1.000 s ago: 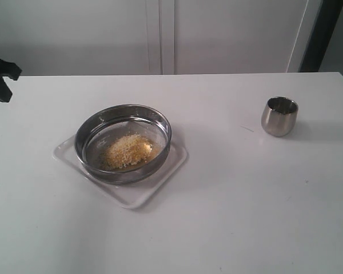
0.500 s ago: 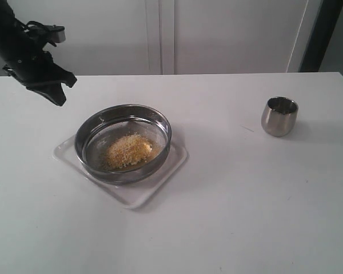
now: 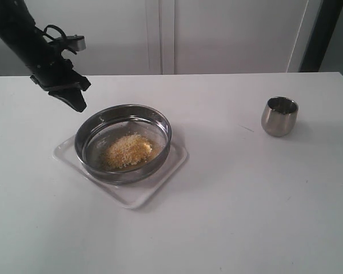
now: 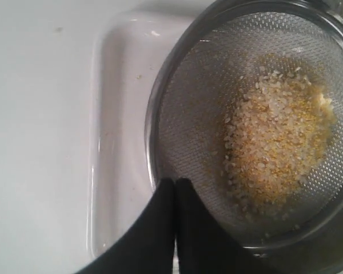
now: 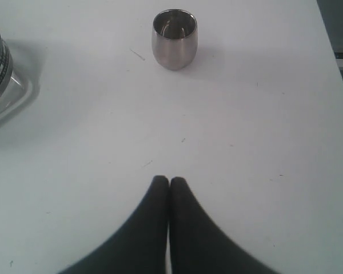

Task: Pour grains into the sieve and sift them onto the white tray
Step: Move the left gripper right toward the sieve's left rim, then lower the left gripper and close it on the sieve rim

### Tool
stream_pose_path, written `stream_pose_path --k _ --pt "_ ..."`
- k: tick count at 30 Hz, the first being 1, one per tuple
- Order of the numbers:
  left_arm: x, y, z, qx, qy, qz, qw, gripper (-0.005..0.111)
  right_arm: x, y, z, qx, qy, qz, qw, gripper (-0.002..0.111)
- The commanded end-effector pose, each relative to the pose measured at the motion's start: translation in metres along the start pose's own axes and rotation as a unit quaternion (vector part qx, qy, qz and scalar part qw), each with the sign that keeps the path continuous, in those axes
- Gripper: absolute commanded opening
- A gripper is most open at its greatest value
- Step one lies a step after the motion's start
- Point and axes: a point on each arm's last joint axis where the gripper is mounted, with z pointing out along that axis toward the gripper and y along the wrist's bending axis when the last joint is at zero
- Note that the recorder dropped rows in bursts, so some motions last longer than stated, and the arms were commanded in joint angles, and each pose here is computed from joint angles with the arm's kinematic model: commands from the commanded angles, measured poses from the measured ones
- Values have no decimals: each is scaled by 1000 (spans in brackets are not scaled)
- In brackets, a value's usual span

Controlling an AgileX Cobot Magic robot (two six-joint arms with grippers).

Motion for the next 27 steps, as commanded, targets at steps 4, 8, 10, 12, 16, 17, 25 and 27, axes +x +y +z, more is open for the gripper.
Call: stream_pose_path --k 4,8,10,12,16,17,25,27 --pt "0 4 1 -21 4 14 1000 46 1 0 -1 0 -4 17 1000 0" --pt "-7 -8 6 -24 1 51 998 56 1 0 -1 0 -4 17 1000 0" --pt "-11 -14 11 -60 6 77 995 56 1 0 -1 0 -4 17 1000 0" --pt "-14 -18 14 -96 14 94 991 56 1 0 -1 0 -4 17 1000 0" --pt "-13 -14 23 -102 24 78 991 56 1 0 -1 0 -4 17 1000 0" --pt "-11 -12 27 -98 32 72 992 56 1 0 -1 0 -4 17 1000 0" --pt "-4 -3 62 -72 67 57 994 56 1 0 -1 0 -4 17 1000 0" --pt "-3 -2 67 -67 71 54 994 56 1 0 -1 0 -4 17 1000 0"
